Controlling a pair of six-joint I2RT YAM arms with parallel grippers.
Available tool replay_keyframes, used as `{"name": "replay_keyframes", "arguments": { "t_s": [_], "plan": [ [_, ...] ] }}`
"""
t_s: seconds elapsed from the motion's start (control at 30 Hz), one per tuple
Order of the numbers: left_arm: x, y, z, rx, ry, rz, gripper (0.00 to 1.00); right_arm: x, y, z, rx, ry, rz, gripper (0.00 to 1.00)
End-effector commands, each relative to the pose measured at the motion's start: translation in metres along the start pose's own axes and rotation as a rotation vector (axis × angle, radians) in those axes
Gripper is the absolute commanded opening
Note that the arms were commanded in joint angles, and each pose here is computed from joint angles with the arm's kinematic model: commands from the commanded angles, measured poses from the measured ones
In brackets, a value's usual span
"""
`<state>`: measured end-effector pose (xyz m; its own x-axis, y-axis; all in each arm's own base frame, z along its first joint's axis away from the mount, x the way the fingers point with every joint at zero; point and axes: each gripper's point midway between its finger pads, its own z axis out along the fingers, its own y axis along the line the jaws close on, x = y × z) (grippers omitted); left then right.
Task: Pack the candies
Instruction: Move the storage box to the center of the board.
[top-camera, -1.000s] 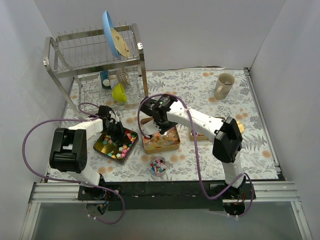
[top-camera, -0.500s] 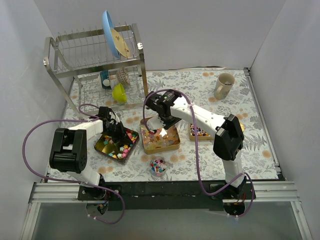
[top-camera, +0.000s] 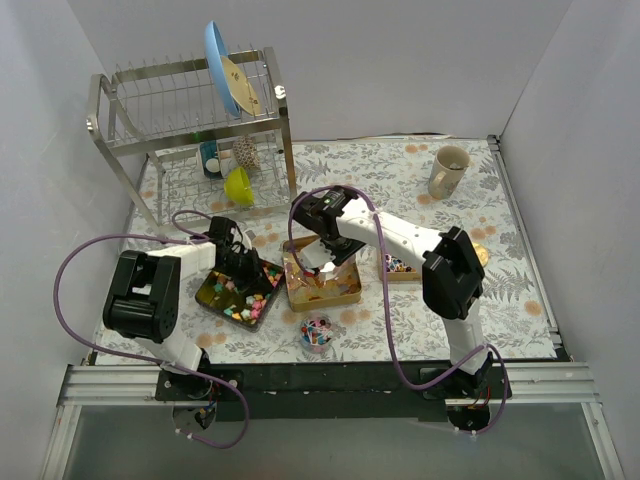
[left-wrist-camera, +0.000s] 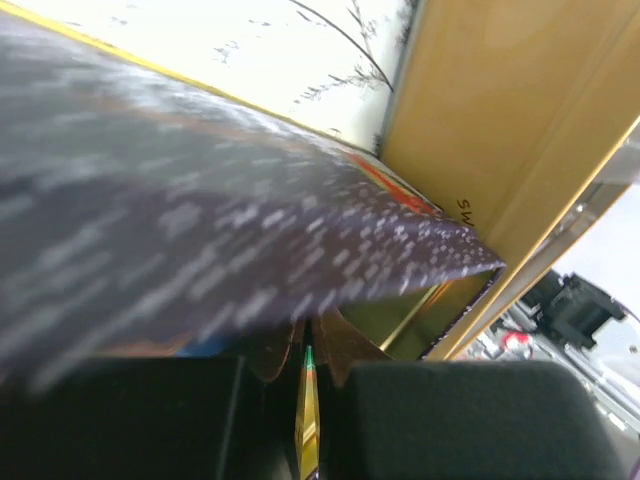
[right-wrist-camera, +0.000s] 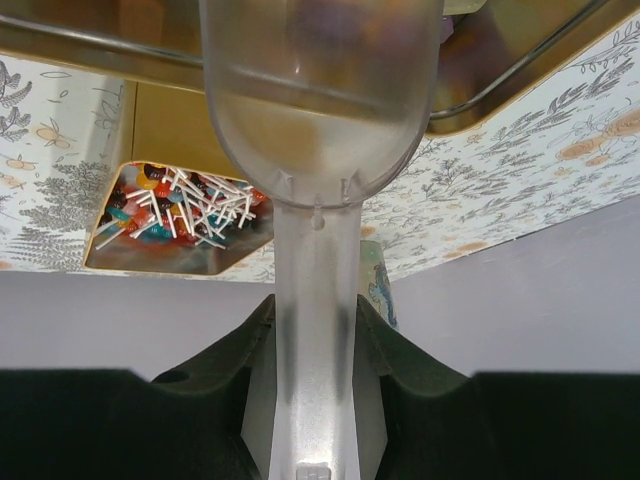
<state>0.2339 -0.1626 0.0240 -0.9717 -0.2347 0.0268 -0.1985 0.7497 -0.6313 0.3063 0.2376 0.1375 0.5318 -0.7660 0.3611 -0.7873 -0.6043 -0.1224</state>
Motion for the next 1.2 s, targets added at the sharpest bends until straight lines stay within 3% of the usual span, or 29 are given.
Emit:
{"name": "replay_keyframes", "arguments": {
  "t_s": [0.0,0.23,0.5,0.7,0.87,1.17],
  "plan": [
    [0.003,-0.013,0.007,0.040,0.043,-0.003,0.00,-0.024,0.003,0.010,-0.052,-0.027,-0.027,0.01],
    [-0.006,-0.024,0.014,0.061,0.062,-0.021,0.00,-0.044,0.016,0.019,-0.097,-0.051,0.076,0.01],
    [-0.010,-0.031,0.014,0.084,0.069,-0.031,0.00,-0.062,-0.025,0.010,0.008,-0.067,0.218,0.01],
    [-0.009,-0.032,0.011,0.086,0.060,-0.018,0.00,-0.056,-0.016,0.016,-0.009,-0.016,0.315,0.01],
    [-0.008,-0.032,0.009,0.089,0.055,-0.011,0.00,-0.046,0.011,0.016,-0.049,-0.004,0.285,0.01],
    [-0.019,-0.041,0.009,0.109,0.042,0.003,0.00,-0.039,0.002,0.014,0.053,0.033,0.121,0.01]
  ]
}}
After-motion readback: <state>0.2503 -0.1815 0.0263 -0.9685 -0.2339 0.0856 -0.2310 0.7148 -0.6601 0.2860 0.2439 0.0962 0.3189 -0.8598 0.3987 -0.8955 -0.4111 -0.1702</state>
